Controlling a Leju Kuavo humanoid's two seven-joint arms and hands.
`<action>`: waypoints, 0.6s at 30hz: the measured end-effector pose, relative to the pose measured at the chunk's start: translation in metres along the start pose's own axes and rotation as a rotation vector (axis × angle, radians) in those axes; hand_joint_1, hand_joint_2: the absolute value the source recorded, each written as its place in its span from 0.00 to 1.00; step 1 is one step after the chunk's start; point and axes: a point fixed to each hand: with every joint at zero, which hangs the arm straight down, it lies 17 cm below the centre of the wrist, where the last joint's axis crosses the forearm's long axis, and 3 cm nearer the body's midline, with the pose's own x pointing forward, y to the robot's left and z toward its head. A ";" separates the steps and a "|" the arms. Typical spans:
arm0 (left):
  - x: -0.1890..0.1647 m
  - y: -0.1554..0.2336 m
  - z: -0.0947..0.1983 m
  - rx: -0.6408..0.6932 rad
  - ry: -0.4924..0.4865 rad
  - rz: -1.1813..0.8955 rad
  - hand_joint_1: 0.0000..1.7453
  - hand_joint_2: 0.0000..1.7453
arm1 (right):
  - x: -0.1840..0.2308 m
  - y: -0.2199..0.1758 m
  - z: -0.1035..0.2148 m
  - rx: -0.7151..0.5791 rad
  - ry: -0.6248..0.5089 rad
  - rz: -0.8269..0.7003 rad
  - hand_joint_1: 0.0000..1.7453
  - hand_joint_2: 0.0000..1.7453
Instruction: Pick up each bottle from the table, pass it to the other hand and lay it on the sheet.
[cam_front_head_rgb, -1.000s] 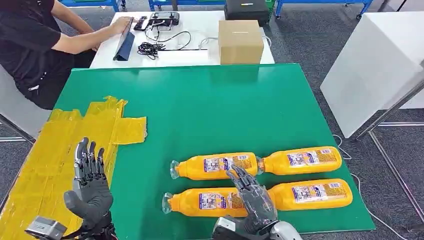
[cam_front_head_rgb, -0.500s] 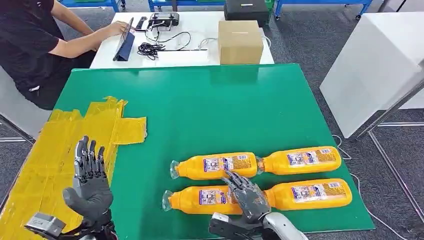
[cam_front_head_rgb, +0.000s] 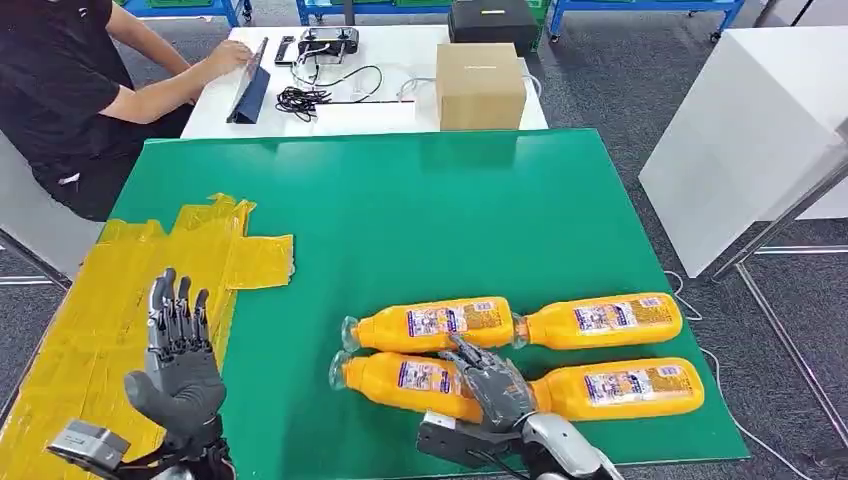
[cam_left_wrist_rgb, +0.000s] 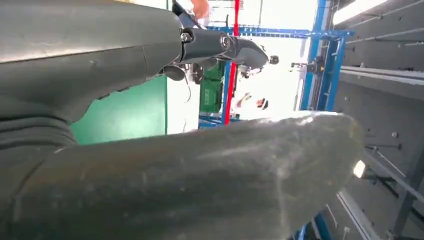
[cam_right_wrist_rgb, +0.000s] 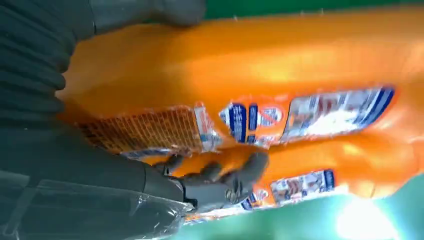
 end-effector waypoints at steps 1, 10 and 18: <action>0.000 0.000 0.000 0.000 -0.001 0.000 0.00 0.00 | 0.000 0.000 0.000 0.002 0.000 -0.004 1.00 1.00; 0.000 0.000 -0.002 0.004 -0.002 0.002 0.00 0.00 | 0.001 -0.001 -0.005 0.020 -0.010 -0.026 1.00 1.00; 0.000 -0.001 -0.005 0.006 -0.006 0.013 0.00 0.00 | -0.005 0.010 -0.005 0.072 -0.002 -0.017 1.00 1.00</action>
